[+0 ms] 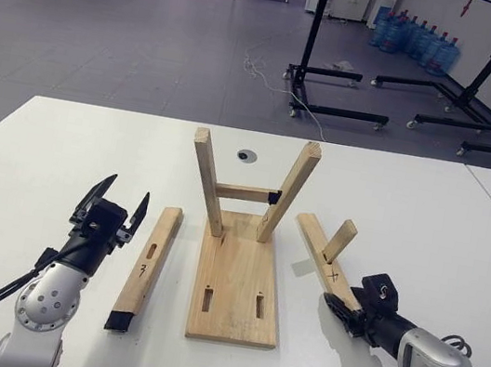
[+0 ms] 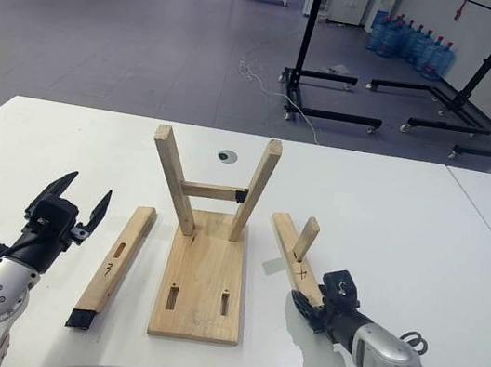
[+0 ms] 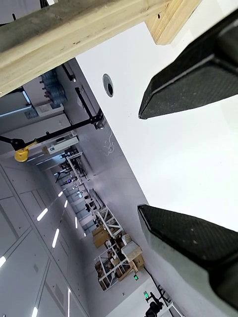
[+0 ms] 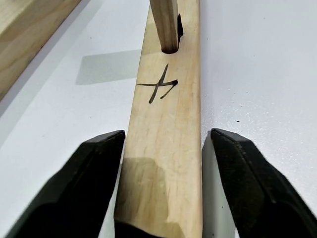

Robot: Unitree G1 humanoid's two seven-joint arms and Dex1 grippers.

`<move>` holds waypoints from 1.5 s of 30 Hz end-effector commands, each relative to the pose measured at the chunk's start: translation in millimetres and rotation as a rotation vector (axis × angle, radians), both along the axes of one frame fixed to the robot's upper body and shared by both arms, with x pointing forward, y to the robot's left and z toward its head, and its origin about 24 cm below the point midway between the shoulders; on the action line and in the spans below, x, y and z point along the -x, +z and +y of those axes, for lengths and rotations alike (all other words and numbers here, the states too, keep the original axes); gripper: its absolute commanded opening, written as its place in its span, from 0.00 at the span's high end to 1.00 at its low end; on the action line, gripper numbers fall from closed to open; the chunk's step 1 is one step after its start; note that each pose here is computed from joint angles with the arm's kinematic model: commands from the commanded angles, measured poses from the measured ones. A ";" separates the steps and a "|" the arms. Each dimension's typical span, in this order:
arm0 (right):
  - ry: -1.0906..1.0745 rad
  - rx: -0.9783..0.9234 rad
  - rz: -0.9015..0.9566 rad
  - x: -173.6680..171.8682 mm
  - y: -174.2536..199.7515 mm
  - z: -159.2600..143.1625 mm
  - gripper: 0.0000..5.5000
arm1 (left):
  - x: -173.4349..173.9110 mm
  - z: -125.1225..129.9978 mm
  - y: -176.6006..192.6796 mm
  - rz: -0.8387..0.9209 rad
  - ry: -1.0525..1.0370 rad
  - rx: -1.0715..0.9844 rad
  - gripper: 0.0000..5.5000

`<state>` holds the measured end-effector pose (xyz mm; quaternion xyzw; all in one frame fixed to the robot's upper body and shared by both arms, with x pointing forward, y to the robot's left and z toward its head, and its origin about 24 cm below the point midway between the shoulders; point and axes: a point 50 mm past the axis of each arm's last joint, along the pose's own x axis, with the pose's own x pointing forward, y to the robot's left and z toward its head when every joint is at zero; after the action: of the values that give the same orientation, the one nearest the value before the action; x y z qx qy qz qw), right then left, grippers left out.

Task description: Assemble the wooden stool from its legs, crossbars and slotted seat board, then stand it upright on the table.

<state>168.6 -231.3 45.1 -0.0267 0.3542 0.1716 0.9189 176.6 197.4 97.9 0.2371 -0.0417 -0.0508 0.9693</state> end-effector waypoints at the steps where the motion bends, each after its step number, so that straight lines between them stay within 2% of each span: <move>1: 0.018 0.017 0.079 2.1 -7.5 0.1 0.54 | -4.2 -3.1 -1.0 -0.006 0.000 0.003 0.43; 4: 0.043 0.027 0.078 -1.1 -7.4 -0.7 0.63 | -5.3 -2.6 -3.1 -0.005 0.016 0.011 0.43; 7: 0.066 0.046 0.061 -2.1 -9.7 -1.1 0.63 | -5.3 -1.1 -6.5 0.004 0.019 0.029 0.43; 9: 0.002 0.027 0.012 -15.1 -9.0 -9.2 0.63 | -7.3 1.2 -6.6 -0.001 0.018 0.119 0.43; 13: -0.244 -0.142 -0.259 -62.2 3.5 -32.6 0.63 | -14.7 3.3 -1.2 -0.015 -0.077 0.309 0.43; 15: -0.428 -0.308 -0.443 -88.7 25.6 -46.0 0.63 | -21.0 6.5 5.9 -0.034 -0.149 0.424 0.43; 16: -0.441 -0.367 -0.519 -96.4 37.3 -47.6 0.63 | -23.3 7.3 9.5 -0.043 -0.185 0.459 0.43; 19: -0.203 -0.604 -0.785 -123.7 106.0 -23.5 0.63 | -29.9 7.5 31.3 -0.085 -0.323 0.547 0.43; 21: 0.015 -0.802 -0.849 -122.3 140.1 3.1 0.63 | -31.3 6.8 39.7 -0.076 -0.409 0.578 0.43; 23: 0.276 -0.954 -0.815 -104.2 158.6 27.9 0.63 | -20.9 -4.8 44.7 0.005 -0.628 0.610 0.43; 25: 0.499 -1.112 -0.688 -81.3 163.8 41.5 0.63 | -10.6 -11.7 49.0 0.071 -0.801 0.659 0.43; 28: 0.691 -1.146 -0.511 -54.5 150.6 51.8 0.63 | -3.9 -16.3 45.7 0.175 -0.913 0.699 0.43; 31: 0.740 -1.031 -0.378 -47.5 118.8 66.0 0.63 | 1.7 -21.2 33.5 0.305 -0.946 0.747 0.43; 36: 0.781 -0.901 -0.274 -42.2 64.9 84.4 0.63 | 0.5 -24.3 25.9 0.388 -0.983 0.848 0.43; 41: 0.834 -0.925 -0.246 -41.9 52.7 97.8 0.63 | -5.1 -30.4 22.8 0.422 -1.019 0.938 0.43; 45: 0.884 -0.963 -0.156 -41.0 47.4 102.9 0.63 | -12.2 -35.3 20.9 0.414 -1.012 0.948 0.43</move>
<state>207.1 -129.6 91.1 0.2370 0.1189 0.6585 0.7043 184.4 164.5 118.9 -0.2754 0.0185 -0.5152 0.8114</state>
